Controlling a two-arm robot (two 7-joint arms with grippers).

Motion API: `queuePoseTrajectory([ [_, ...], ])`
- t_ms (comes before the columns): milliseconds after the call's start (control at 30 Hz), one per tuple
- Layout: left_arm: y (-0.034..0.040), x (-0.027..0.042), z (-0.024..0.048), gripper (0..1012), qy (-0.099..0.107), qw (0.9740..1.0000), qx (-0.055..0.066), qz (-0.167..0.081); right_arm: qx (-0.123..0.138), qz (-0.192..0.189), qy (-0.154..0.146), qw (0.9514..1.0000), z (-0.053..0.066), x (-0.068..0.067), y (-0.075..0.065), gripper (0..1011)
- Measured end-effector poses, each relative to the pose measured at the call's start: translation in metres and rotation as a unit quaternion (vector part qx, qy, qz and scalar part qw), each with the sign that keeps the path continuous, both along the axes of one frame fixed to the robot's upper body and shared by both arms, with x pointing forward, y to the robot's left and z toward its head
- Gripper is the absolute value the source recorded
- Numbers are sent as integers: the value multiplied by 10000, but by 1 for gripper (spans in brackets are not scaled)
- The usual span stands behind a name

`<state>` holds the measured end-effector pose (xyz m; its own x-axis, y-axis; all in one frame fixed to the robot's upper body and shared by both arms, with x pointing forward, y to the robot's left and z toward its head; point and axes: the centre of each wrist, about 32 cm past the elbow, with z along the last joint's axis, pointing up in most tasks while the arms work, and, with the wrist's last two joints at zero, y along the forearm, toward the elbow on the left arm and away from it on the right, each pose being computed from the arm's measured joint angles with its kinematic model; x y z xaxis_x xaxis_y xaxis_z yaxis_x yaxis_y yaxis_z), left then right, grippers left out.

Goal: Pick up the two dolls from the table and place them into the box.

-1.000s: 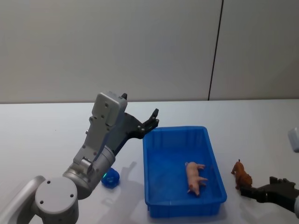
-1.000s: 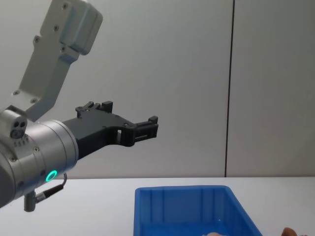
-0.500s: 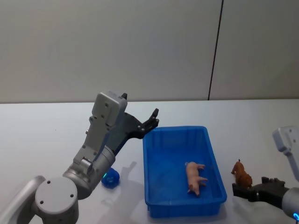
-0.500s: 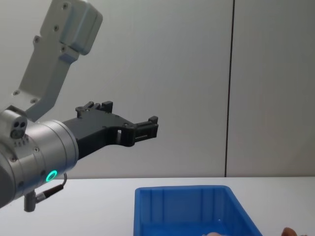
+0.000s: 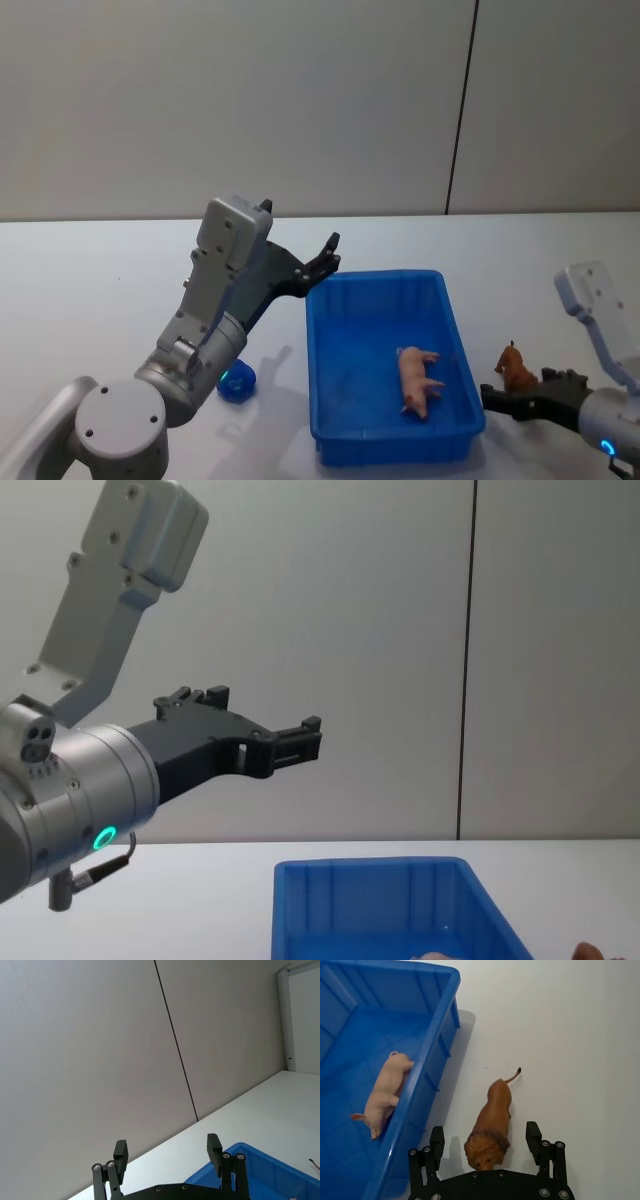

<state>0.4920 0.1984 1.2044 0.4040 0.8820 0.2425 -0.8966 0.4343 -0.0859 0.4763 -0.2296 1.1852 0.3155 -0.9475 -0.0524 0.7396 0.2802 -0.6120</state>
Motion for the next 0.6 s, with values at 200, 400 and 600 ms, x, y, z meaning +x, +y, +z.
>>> queuePoseTrajectory([
  [200,0,0,0,1001,0,10000,0,0,-36,77,-56,9999,-10,63,41,1001],
  [400,0,0,0,1001,0,10000,0,0,-56,124,-85,9999,-16,100,66,888],
  [600,0,0,0,1001,0,10000,0,0,-69,153,-101,9998,-19,120,81,731],
])
